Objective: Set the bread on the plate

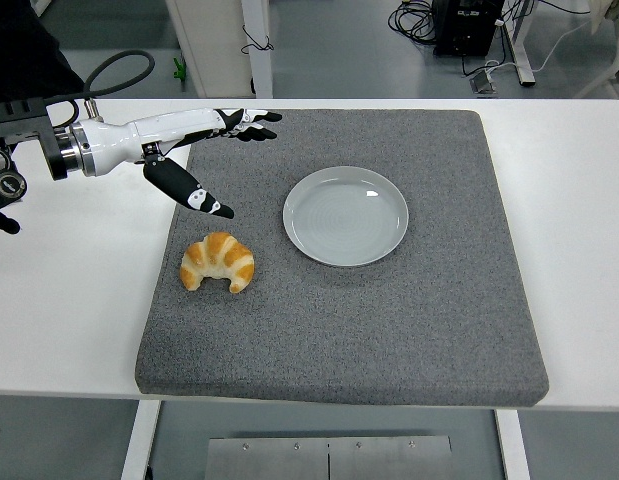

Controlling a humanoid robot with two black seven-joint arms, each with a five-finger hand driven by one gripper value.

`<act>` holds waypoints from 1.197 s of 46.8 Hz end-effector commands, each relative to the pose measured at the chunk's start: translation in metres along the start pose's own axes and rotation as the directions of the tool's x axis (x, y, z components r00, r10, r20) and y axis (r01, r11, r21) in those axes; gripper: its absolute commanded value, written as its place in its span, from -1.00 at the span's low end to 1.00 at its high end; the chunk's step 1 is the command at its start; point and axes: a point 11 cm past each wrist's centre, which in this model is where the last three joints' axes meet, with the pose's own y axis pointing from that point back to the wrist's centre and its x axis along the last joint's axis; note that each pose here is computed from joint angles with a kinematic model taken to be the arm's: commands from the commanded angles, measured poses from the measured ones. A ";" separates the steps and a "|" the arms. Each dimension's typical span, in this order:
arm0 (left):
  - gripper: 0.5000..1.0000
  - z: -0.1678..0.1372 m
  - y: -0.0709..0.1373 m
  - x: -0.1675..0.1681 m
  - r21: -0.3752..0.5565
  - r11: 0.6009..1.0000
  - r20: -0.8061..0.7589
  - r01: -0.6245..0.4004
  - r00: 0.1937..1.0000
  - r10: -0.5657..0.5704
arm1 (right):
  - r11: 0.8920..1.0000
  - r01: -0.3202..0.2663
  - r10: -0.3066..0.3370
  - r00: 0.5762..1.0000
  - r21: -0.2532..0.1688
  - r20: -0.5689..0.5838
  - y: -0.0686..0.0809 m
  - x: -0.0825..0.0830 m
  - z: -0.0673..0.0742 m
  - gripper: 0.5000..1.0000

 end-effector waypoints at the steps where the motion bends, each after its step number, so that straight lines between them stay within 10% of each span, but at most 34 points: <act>1: 0.77 -0.002 0.007 -0.001 -0.015 1.000 0.026 0.010 1.000 -0.010 | 1.000 0.000 0.000 1.000 0.000 0.001 0.000 0.000 0.000 1.00; 56: 0.66 -0.057 0.026 -0.043 0.112 0.980 0.059 0.164 0.983 -0.172 | 1.000 0.000 0.000 1.000 0.000 0.001 0.000 0.000 0.000 1.00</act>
